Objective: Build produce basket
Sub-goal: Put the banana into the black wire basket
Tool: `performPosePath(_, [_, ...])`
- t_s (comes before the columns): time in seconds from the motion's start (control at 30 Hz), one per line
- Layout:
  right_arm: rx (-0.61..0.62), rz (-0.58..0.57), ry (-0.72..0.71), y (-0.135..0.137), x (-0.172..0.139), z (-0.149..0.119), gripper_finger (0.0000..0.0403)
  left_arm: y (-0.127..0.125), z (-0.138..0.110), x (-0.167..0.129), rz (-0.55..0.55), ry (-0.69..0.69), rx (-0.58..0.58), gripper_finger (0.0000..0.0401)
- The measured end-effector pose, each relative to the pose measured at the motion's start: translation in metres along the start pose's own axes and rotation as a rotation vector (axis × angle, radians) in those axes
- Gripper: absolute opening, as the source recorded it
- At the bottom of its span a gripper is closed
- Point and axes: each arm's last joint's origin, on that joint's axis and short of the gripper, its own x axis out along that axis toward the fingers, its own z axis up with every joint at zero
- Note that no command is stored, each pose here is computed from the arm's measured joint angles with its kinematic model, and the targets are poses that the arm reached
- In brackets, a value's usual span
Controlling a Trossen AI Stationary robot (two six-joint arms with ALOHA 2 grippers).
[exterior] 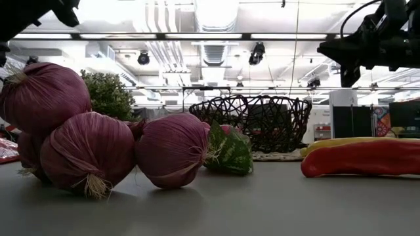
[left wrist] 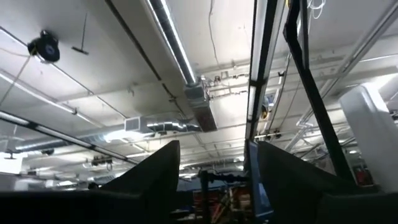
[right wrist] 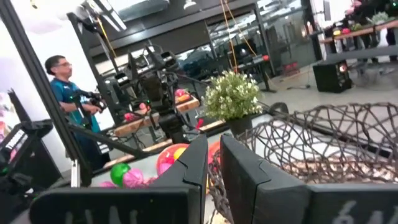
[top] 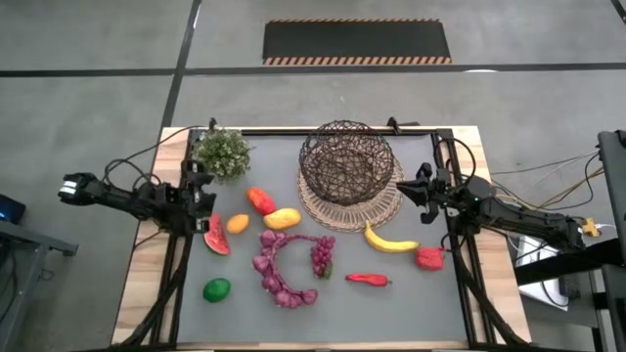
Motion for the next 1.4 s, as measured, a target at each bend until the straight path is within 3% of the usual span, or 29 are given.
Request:
performPosePath(0.2, [-0.023,0.023,-0.073,0.003,0.0,0.007,0.0034,0.002,0.004,0.002,0.029,-0.022,0.076,0.0196])
performPosePath(0.47, [-0.11,0.12,-0.296,0.014,-0.003,0.029,0.0034,0.003,0.005,0.002,0.073,-0.008,0.073,0.0196])
performPosePath(0.83, [-0.23,0.124,-0.331,0.03,0.015,0.074,0.0034,-0.001,0.002,0.017,0.056,0.033,0.083,0.0196])
performPosePath(1.17, [-0.232,0.06,-0.076,0.03,0.066,0.093,0.0034,-0.003,-0.001,0.02,0.047,0.056,0.089,0.0196])
performPosePath(1.4, [-0.198,0.016,0.231,0.038,0.079,0.109,0.0033,-0.003,-0.001,0.02,0.048,0.054,0.088,0.0196])
